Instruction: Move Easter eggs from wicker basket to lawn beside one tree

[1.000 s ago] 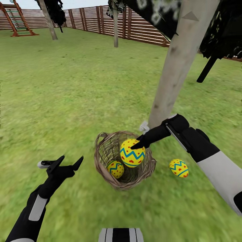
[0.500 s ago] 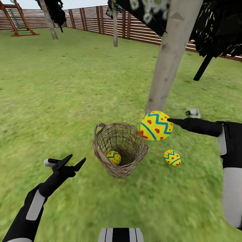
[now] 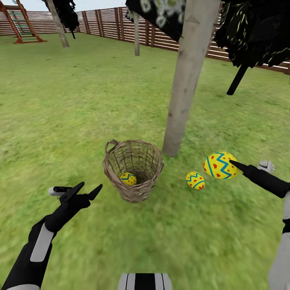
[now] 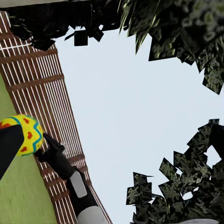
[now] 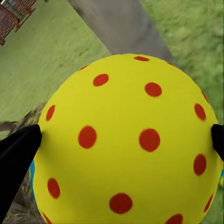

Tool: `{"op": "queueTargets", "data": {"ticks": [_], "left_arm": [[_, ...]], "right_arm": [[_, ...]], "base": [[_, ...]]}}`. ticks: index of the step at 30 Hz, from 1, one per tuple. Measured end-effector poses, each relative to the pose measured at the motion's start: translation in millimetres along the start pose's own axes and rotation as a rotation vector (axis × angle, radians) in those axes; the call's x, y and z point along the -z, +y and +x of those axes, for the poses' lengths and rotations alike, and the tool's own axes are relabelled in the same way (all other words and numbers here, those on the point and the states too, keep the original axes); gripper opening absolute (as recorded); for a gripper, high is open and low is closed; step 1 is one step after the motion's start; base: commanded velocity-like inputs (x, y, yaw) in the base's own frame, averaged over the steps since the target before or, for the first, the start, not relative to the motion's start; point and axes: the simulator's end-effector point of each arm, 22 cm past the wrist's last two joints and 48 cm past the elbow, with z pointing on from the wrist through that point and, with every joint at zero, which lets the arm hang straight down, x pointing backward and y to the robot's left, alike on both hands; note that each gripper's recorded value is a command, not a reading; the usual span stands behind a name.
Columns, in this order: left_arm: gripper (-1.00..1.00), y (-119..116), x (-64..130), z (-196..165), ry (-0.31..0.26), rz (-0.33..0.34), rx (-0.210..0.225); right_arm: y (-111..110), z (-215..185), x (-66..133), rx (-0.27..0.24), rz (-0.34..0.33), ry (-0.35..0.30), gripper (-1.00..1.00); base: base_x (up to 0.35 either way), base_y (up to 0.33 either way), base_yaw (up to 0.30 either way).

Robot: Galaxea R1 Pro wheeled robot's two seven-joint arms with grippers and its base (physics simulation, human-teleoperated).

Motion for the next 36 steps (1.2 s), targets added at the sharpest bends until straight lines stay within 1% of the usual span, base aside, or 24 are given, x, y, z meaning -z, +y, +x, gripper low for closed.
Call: {"op": "queueTargets", "data": {"ticks": [1, 2, 3, 5, 7, 8, 12, 16, 20, 24, 26, 28, 30, 31, 33, 34, 36], "left_arm": [[1.00, 7, -4.2, 6, -0.008, -0.001, 0.014], [1.00, 8, -7.1, 8, -0.016, 0.006, 0.011], [1.00, 9, -10.5, 10, -0.027, 0.014, 0.002], [1.00, 10, -14.9, 14, -0.031, 0.023, -0.001], [1.00, 13, -26.7, 29, 0.003, 0.033, 0.012], [1.00, 14, -29.7, 33, 0.013, 0.036, 0.010], [1.00, 13, -35.3, 39, 0.026, 0.045, -0.009], [1.00, 11, -37.0, 40, 0.028, 0.050, -0.015], [1.00, 8, -41.1, 45, 0.040, 0.058, -0.012], [1.00, 6, -52.8, 54, 0.036, 0.086, 0.006], [1.00, 5, -66.0, 73, 0.085, 0.104, 0.033], [1.00, 5, -75.1, 89, 0.124, 0.116, 0.053], [1.00, 4, -79.7, 97, 0.146, 0.122, 0.063], [1.00, 3, -81.7, 100, 0.153, 0.125, 0.064], [1.00, 3, -84.8, 103, 0.148, 0.134, 0.013], [1.00, 5, -85.8, 105, 0.148, 0.135, -0.004], [1.00, 11, -87.3, 114, 0.160, 0.131, -0.001]], "right_arm": [[-11, 10, -8.2, -0.012, 0.073, 0.006, -1.00], [-13, 13, -11.9, -0.011, 0.097, 0.004, -1.00], [-16, 14, -15.4, 0.007, 0.120, -0.006, -1.00], [-16, 16, -20.9, 0.030, 0.138, -0.011, -1.00], [-17, 22, -27.0, 0.037, 0.165, -0.007, -1.00], [-17, 23, -27.7, 0.036, 0.169, -0.005, -1.00], [-17, 23, -27.9, 0.032, 0.171, -0.007, -1.00], [-16, 23, -27.4, 0.028, 0.168, -0.007, -1.00], [-16, 25, -27.2, 0.021, 0.166, -0.003, -1.00], [-16, 27, -27.5, 0.013, 0.164, 0.001, -1.00], [-17, 30, -28.0, 0.005, 0.164, 0.007, -1.00], [-16, 26, -27.9, 0.020, 0.161, -0.010, -1.00], [-15, 20, -27.6, 0.042, 0.159, -0.034, -1.00], [-15, 20, -27.7, 0.045, 0.159, -0.038, -1.00], [-16, 22, -28.4, 0.043, 0.159, -0.037, -1.00], [-16, 22, -28.7, 0.042, 0.159, -0.036, -1.00], [-16, 23, -28.9, 0.042, 0.159, -0.035, -1.00]], "base": [[0.162, -0.296, 0.000], [0.221, -0.270, 0.000], [0.248, -0.253, 0.000], [0.276, -0.227, 0.000], [0.297, -0.195, 0.004], [0.281, -0.144, -0.040], [0.067, -0.032, -0.173], [0.003, -0.001, -0.214], [0.111, -0.111, -0.216], [0.219, -0.237, -0.216], [0.226, -0.247, -0.216], [0.227, -0.247, -0.216], [0.139, -0.151, -0.216], [0.039, -0.042, -0.139], [0.015, -0.019, -0.054], [0.004, -0.122, -0.015], [0.002, -0.236, -0.006]]}}
